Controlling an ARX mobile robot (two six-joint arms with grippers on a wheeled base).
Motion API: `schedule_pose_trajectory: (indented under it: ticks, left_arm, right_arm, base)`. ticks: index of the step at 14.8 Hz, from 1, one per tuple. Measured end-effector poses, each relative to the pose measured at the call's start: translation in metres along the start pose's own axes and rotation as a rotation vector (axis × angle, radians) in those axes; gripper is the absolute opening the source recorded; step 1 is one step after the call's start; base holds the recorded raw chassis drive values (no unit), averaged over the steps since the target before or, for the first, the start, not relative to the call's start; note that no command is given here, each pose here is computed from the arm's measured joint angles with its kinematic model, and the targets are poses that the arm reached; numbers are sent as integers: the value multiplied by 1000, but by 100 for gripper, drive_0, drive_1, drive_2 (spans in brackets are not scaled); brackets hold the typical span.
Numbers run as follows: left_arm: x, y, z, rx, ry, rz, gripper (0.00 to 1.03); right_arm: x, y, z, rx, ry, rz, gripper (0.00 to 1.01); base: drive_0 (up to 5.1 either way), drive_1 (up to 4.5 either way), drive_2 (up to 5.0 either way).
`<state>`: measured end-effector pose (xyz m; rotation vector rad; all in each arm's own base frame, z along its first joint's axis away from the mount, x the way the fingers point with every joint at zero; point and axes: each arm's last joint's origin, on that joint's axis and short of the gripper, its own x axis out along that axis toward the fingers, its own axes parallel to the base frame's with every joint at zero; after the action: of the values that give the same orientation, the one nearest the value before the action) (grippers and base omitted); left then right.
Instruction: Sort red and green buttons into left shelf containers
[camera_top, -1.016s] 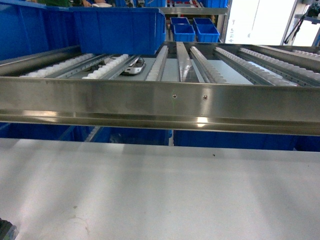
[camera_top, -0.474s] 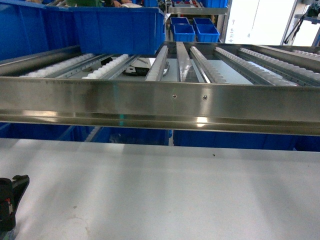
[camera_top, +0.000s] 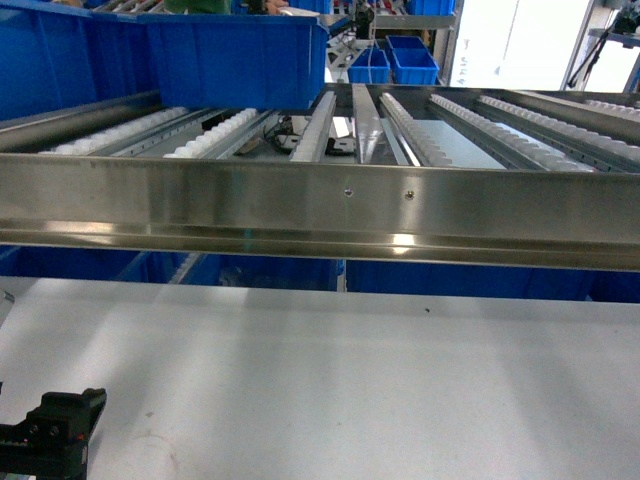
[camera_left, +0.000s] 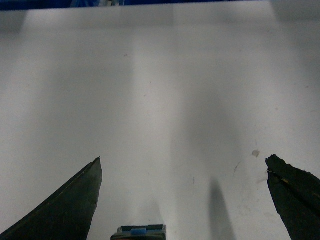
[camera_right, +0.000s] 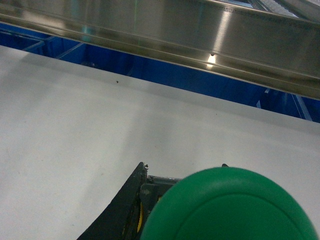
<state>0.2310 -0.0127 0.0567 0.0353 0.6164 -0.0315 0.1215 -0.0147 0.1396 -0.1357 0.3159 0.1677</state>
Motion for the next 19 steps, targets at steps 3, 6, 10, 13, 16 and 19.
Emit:
schedule_pose_trajectory:
  ticks: [3,6,10,13,16,19]
  left_arm:
    - [2,-1,-9,-6,55,5,98]
    - [3,-3,-13,-26,65,-21,86]
    - [3,-4,-14,-38,77,-29,45]
    - [-6,-5,-14,-45,77,-36,30]
    - [-29,0,3,-65,3,-66,30]
    - [-68,4,31,-60,-168,-81,30]
  right_arm:
    - [0,0,0,0,0,0,35]
    - [0,0,0,0,0,0,35]
    - [0,0,0,0,0,0,35]
    - [0,0,0,0,0,0,35]
    - [0,0,0,0,0,0,35]
    - [0,0,0,0,0,0,35]
  base:
    - [0,0,0]
    - [0,0,0]
    - [0,0,0]
    - [0,0,0]
    - [0,0,0]
    - [0,0,0]
